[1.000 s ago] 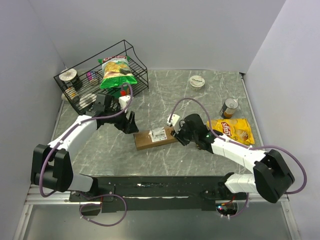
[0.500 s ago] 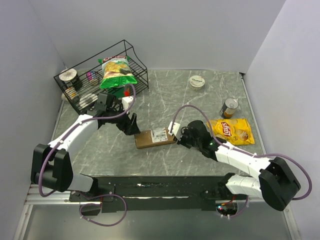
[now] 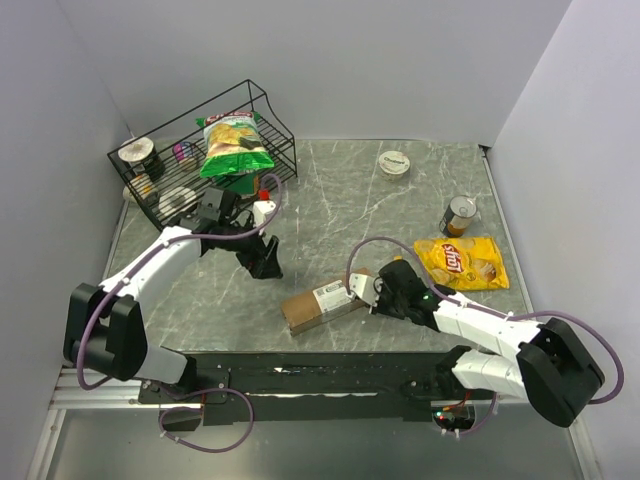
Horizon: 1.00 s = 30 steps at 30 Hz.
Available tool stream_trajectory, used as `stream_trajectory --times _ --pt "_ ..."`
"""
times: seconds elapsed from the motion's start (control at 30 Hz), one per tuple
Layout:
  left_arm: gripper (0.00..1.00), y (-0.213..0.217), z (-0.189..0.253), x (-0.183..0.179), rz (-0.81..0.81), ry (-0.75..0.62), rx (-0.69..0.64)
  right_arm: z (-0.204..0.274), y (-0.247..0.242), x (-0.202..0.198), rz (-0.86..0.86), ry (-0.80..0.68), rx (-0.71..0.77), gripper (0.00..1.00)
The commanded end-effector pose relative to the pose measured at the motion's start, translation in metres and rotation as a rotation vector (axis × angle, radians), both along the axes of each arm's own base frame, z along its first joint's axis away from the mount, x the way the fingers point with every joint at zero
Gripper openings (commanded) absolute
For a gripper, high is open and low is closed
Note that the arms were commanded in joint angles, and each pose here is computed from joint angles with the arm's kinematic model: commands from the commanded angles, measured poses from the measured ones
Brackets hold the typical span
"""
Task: Unpack the express box
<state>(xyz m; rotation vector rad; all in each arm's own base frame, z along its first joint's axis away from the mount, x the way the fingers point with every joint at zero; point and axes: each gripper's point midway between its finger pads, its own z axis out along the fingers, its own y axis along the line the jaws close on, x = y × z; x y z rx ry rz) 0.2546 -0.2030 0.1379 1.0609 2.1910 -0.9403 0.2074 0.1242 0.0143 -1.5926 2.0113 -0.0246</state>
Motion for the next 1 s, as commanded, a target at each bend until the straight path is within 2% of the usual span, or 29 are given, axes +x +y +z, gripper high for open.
stream_trajectory --times 0.0,0.03,0.07,0.1,0.2,0.37,0.5,0.6,0.67,0.73,0.83,0.97 --pt "0.95 -0.016 0.02 0.009 -0.06 -0.072 -0.002 0.006 -0.018 0.002 -0.09 -0.012 -0.06 0.27" --pt "0.99 -0.027 0.021 0.005 -0.085 -0.088 0.015 0.009 -0.019 0.003 -0.104 -0.014 -0.065 0.27" --pt "0.99 -0.028 0.017 0.01 -0.065 -0.111 0.069 0.012 -0.019 0.003 -0.119 -0.01 -0.056 0.27" --pt "0.97 -0.036 0.022 0.011 -0.08 -0.142 0.08 0.018 -0.017 0.007 -0.148 -0.007 -0.031 0.27" --pt "0.96 -0.059 0.02 0.006 -0.129 -0.191 0.119 0.029 -0.01 0.014 -0.252 0.029 0.071 0.27" --pt "0.96 -0.074 0.01 0.001 -0.146 -0.177 0.149 0.044 0.021 0.034 -0.344 0.14 0.257 0.27" --pt "0.96 -0.077 -0.003 0.002 -0.079 -0.169 0.195 0.054 0.044 0.068 -0.358 0.149 0.29 0.27" --pt "0.96 -0.076 -0.015 -0.003 -0.066 -0.133 0.208 0.057 0.055 0.096 -0.448 0.198 0.349 0.26" --pt "0.96 -0.076 -0.017 -0.004 -0.067 -0.127 0.208 0.062 0.055 0.12 -0.561 0.24 0.398 0.26" --pt "0.97 -0.075 -0.012 -0.008 -0.079 -0.129 0.197 0.062 0.049 0.127 -0.631 0.274 0.407 0.26" --pt "0.96 -0.072 -0.005 -0.015 -0.116 -0.161 0.194 0.074 0.03 0.138 -0.714 0.229 0.429 0.27" --pt "0.97 -0.079 -0.008 -0.035 -0.2 -0.155 0.18 0.092 0.015 0.121 -0.675 0.194 0.424 0.36"
